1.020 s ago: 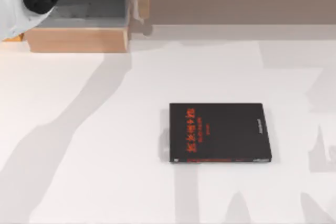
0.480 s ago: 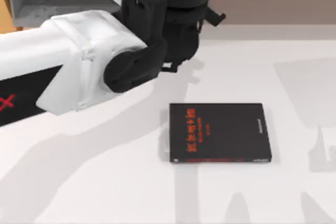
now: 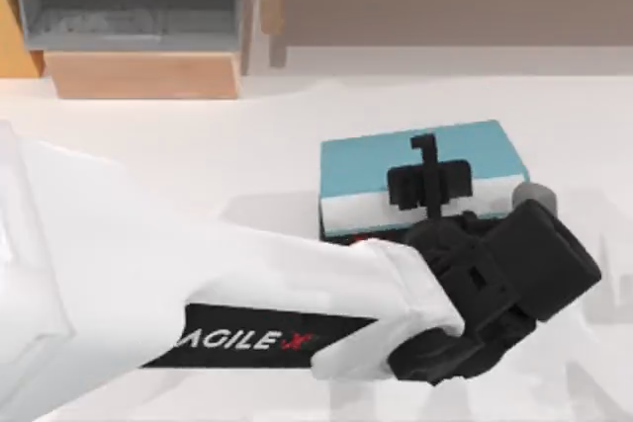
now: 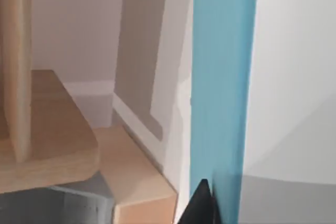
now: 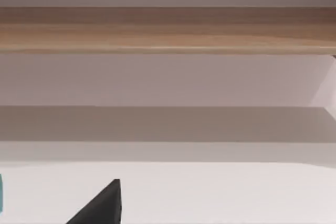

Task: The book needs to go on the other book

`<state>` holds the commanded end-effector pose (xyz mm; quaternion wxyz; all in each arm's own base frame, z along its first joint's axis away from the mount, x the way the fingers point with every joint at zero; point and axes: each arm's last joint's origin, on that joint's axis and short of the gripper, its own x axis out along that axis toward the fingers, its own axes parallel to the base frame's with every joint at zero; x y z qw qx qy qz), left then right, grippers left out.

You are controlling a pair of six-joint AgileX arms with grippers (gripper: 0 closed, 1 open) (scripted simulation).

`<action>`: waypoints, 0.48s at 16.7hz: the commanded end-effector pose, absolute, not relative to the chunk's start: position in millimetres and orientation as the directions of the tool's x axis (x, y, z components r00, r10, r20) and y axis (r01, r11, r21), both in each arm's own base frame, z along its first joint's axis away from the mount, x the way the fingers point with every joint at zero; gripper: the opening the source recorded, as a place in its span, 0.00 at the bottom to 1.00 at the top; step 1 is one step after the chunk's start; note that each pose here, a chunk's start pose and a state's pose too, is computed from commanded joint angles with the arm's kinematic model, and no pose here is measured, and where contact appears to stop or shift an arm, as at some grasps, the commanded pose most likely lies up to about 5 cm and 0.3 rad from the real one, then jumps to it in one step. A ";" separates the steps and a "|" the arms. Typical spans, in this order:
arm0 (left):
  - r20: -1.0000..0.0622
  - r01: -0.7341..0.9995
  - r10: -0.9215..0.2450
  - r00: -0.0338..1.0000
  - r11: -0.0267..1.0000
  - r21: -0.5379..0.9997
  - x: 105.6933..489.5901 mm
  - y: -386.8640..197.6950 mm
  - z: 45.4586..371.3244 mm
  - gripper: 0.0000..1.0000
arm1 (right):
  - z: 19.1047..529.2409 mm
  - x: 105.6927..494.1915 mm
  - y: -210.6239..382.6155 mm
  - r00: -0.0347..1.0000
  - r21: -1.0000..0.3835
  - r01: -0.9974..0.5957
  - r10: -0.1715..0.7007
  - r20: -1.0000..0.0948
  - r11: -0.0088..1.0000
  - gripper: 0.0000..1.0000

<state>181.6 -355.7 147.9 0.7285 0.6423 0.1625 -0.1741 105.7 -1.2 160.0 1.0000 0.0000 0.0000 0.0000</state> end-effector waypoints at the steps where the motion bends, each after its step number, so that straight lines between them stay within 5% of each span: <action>1: -0.479 0.481 -0.040 0.877 0.057 0.875 175.1 -358.4 134.3 0.00 | 160.0 105.7 -1.2 1.000 0.000 0.000 0.000 0.000 1.000 1.00; 8: -0.500 0.500 -0.030 0.866 -0.007 0.866 168.7 -360.4 118.6 0.00 | 160.0 105.7 -1.2 1.000 0.000 0.000 0.000 0.000 1.000 1.00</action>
